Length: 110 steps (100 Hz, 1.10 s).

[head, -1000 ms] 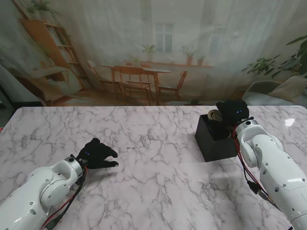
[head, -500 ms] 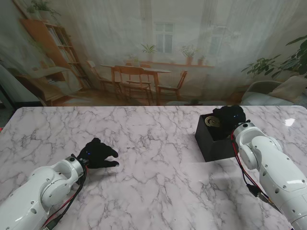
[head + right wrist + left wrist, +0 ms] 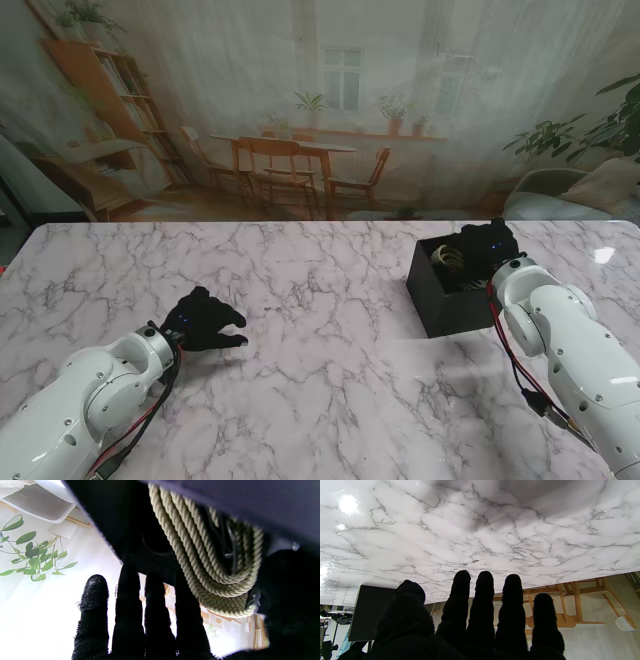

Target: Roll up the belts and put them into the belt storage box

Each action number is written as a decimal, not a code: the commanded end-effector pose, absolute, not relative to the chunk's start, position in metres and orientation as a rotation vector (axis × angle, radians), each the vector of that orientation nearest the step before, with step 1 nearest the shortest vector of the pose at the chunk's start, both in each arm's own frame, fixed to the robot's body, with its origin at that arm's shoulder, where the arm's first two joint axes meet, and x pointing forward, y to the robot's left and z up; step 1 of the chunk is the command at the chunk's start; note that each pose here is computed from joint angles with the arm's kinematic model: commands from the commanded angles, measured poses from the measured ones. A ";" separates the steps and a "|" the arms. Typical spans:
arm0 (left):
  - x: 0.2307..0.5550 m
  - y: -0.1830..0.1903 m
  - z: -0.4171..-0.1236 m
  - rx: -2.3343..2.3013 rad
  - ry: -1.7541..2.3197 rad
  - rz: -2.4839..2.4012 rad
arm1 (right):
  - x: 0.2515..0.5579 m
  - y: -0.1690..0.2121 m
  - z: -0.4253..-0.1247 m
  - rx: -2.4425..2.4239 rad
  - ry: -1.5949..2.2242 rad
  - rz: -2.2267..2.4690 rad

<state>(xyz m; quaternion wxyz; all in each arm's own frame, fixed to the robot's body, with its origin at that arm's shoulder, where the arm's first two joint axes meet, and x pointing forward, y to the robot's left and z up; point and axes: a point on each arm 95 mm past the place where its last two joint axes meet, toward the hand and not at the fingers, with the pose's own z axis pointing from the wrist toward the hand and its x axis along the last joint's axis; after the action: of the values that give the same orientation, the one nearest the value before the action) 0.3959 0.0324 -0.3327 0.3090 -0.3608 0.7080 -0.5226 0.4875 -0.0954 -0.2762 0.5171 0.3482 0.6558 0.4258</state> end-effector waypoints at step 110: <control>0.394 0.038 -0.334 -0.945 1.822 -1.389 | 0.452 -0.086 -0.224 0.706 1.502 1.231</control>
<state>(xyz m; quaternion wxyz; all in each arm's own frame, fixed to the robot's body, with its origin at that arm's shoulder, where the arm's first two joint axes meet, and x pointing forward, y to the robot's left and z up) 0.3950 0.0371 -0.3308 0.3260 -0.3552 0.6956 -0.5327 0.4574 -0.0977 -0.2322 0.5131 0.3102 0.6351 0.4869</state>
